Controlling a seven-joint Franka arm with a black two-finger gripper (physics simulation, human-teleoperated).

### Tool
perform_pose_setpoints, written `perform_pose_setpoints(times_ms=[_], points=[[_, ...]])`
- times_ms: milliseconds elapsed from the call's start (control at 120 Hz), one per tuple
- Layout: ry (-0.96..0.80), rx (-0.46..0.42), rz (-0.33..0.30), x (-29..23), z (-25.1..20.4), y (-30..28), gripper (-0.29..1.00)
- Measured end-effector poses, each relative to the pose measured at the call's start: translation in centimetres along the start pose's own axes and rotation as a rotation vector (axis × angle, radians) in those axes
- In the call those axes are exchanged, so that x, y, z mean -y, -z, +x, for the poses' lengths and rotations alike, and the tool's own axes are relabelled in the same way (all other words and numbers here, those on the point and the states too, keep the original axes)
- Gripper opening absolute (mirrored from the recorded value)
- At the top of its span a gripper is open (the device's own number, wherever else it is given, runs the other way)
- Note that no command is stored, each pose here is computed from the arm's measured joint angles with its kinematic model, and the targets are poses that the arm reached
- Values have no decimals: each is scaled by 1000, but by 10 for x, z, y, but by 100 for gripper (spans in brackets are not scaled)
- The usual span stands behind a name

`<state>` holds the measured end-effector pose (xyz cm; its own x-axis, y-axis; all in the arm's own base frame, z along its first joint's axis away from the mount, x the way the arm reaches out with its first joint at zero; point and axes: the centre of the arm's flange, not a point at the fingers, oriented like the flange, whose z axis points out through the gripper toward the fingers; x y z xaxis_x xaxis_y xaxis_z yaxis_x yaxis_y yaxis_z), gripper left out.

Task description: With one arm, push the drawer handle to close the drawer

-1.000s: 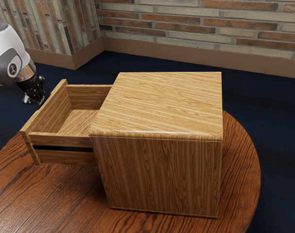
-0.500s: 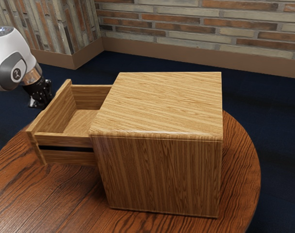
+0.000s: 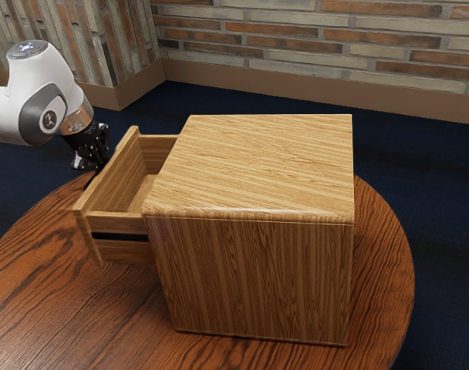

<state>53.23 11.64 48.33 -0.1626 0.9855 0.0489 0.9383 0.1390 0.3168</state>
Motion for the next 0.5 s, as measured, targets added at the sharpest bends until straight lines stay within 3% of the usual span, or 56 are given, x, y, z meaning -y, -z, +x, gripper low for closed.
perform_pose_setpoints(times_ms=[500], points=[[-61,31,-29,-5,-62,4,-8]])
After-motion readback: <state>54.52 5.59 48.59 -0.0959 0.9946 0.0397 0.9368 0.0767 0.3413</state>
